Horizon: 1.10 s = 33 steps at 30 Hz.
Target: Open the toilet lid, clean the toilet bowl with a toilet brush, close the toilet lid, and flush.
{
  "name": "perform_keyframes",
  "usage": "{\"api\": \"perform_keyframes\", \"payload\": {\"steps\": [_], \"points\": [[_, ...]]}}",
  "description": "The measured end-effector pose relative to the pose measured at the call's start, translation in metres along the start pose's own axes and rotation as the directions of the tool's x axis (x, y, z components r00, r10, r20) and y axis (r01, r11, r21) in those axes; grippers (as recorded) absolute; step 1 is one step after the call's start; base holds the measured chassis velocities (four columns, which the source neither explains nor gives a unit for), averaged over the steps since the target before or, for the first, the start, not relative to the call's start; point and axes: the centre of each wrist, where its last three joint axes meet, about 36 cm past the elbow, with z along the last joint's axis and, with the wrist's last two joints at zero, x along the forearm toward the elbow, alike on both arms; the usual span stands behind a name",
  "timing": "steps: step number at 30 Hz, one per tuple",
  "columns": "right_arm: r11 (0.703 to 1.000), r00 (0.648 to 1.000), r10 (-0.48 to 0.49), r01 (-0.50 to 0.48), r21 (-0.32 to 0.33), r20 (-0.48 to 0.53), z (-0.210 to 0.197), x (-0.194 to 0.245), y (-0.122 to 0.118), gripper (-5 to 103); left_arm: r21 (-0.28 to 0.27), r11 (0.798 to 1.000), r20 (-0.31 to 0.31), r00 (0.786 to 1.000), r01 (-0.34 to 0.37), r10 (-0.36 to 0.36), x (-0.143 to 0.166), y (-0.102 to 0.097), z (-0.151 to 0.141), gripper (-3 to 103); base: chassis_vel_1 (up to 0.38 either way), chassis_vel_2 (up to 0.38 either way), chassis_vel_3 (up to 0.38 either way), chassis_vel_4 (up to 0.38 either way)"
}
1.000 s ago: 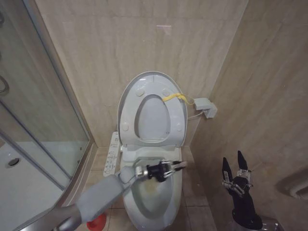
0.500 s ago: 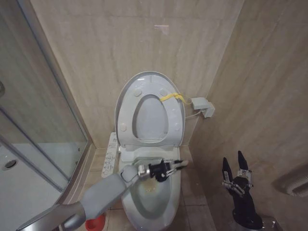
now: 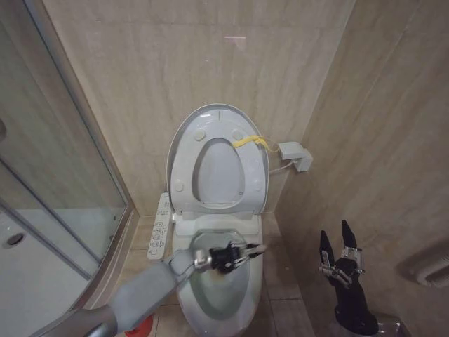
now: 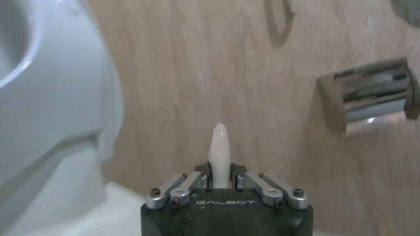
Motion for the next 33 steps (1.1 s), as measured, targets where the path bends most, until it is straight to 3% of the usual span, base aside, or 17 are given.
{"api": "perform_keyframes", "payload": {"steps": [4, 6, 8, 9, 10, 11, 13, 16, 18, 21, 24, 26, 28, 31, 33], "points": [[1.0, 1.0, 0.003, -0.003, 0.015, 0.004, -0.005, -0.001, -0.003, 100, -0.046, 0.999, 0.124, 0.992, 0.018, -0.012, -0.04, 0.024, -0.041, 20, 0.0, 0.0, 0.0, 0.0], [1.0, 1.0, 0.004, -0.004, 0.017, 0.005, -0.005, -0.001, -0.003, 100, -0.051, 0.999, 0.138, 0.99, 0.016, -0.009, -0.044, 0.026, -0.046, 20, 0.0, 0.0, 0.0, 0.0], [1.0, 1.0, 0.006, -0.006, 0.016, 0.003, -0.006, 0.0, -0.003, 100, -0.042, 0.999, 0.079, 0.997, 0.001, 0.003, -0.026, 0.019, -0.028, 20, -0.016, -0.029, -0.012, -0.005], [1.0, 1.0, 0.006, -0.006, 0.016, 0.003, -0.006, 0.0, -0.003, 100, -0.042, 0.999, 0.079, 0.997, 0.001, 0.003, -0.026, 0.019, -0.028, 20, 0.0, 0.0, 0.0, 0.0], [1.0, 1.0, 0.002, -0.003, 0.012, 0.006, -0.006, -0.002, -0.001, 100, -0.032, 0.999, 0.007, 1.0, -0.008, 0.008, 0.001, 0.01, -0.005, 20, 0.0, 0.0, 0.0, 0.0], [1.0, 1.0, 0.001, -0.001, 0.011, 0.006, -0.007, -0.002, -0.001, 100, -0.031, 0.999, -0.024, 1.0, -0.01, 0.01, 0.014, 0.007, 0.005, 20, 0.0, 0.0, 0.0, 0.0], [1.0, 1.0, -0.001, 0.001, 0.009, 0.006, -0.007, -0.002, -0.001, 100, -0.032, 0.999, -0.023, 1.0, -0.007, 0.006, 0.015, 0.008, 0.006, 20, 0.0, 0.0, 0.0, 0.0], [1.0, 1.0, 0.002, -0.002, 0.016, 0.006, -0.008, -0.002, -0.002, 100, -0.049, 0.999, 0.104, 0.994, -0.012, 0.017, -0.034, 0.018, -0.032, 20, 0.0, 0.0, 0.0, 0.0], [1.0, 1.0, 0.003, -0.003, 0.017, 0.006, -0.008, -0.002, -0.002, 100, -0.054, 0.998, 0.117, 0.993, -0.018, 0.024, -0.039, 0.019, -0.037, 20, 0.0, 0.0, 0.0, 0.0], [1.0, 1.0, 0.005, -0.005, 0.013, 0.006, -0.005, -0.002, -0.002, 100, -0.051, 0.997, 0.087, 0.995, -0.049, 0.053, -0.035, 0.014, -0.029, 20, -0.041, -0.051, -0.014, -0.019], [1.0, 1.0, -0.001, 0.001, 0.008, 0.007, -0.007, -0.003, 0.002, 100, -0.031, 0.999, -0.003, 0.999, -0.039, 0.039, 0.001, 0.001, -0.001, 20, -0.005, -0.004, 0.041, 0.018], [1.0, 1.0, -0.003, 0.003, 0.007, 0.007, -0.008, -0.003, 0.003, 100, -0.032, 0.999, -0.003, 1.0, -0.032, 0.031, 0.003, 0.002, -0.001, 20, 0.072, 0.036, 0.042, 0.035], [1.0, 1.0, -0.001, 0.001, 0.013, 0.008, -0.01, -0.003, 0.001, 100, -0.052, 0.998, 0.073, 0.997, -0.03, 0.034, -0.027, 0.012, -0.026, 20, 0.0, 0.0, 0.0, 0.0], [1.0, 1.0, 0.004, -0.004, 0.013, 0.01, -0.006, -0.002, 0.0, 100, -0.064, 0.998, 0.125, 0.991, -0.03, 0.038, -0.053, 0.021, -0.041, 20, 0.0, 0.002, -0.008, -0.018], [1.0, 1.0, 0.008, -0.008, 0.008, 0.003, -0.001, 0.0, -0.002, 100, -0.054, 0.997, 0.081, 0.995, -0.048, 0.052, -0.045, 0.017, -0.027, 20, -0.075, -0.031, -0.01, -0.054]]}}
